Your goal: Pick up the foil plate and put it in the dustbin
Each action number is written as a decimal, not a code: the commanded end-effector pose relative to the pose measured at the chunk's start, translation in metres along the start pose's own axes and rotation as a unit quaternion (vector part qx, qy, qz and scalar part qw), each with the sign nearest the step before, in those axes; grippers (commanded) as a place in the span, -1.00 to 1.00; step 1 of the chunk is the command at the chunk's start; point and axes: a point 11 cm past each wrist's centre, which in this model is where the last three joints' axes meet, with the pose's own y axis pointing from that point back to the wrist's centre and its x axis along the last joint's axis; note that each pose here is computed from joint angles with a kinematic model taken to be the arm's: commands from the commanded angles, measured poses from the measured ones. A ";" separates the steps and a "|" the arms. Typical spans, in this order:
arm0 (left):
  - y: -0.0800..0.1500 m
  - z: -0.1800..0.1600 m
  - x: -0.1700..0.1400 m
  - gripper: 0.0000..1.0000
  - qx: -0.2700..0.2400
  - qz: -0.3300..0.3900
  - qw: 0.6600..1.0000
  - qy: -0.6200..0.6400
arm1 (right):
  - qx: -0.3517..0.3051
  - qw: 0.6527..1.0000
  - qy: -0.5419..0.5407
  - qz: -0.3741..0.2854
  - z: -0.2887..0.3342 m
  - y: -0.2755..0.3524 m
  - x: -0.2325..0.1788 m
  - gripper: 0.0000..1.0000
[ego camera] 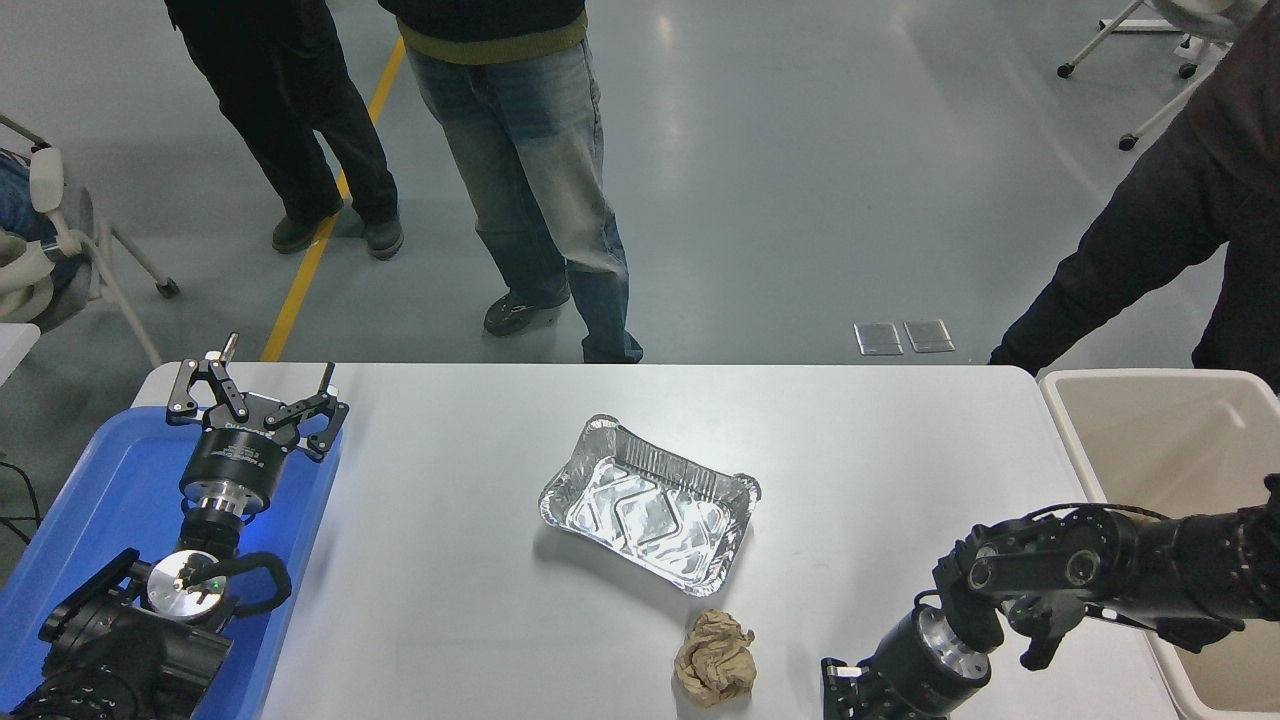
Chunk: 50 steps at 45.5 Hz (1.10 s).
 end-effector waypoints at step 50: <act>0.000 0.000 0.000 0.99 -0.001 0.000 1.000 0.000 | -0.112 0.938 0.201 0.258 -0.151 0.350 0.024 1.00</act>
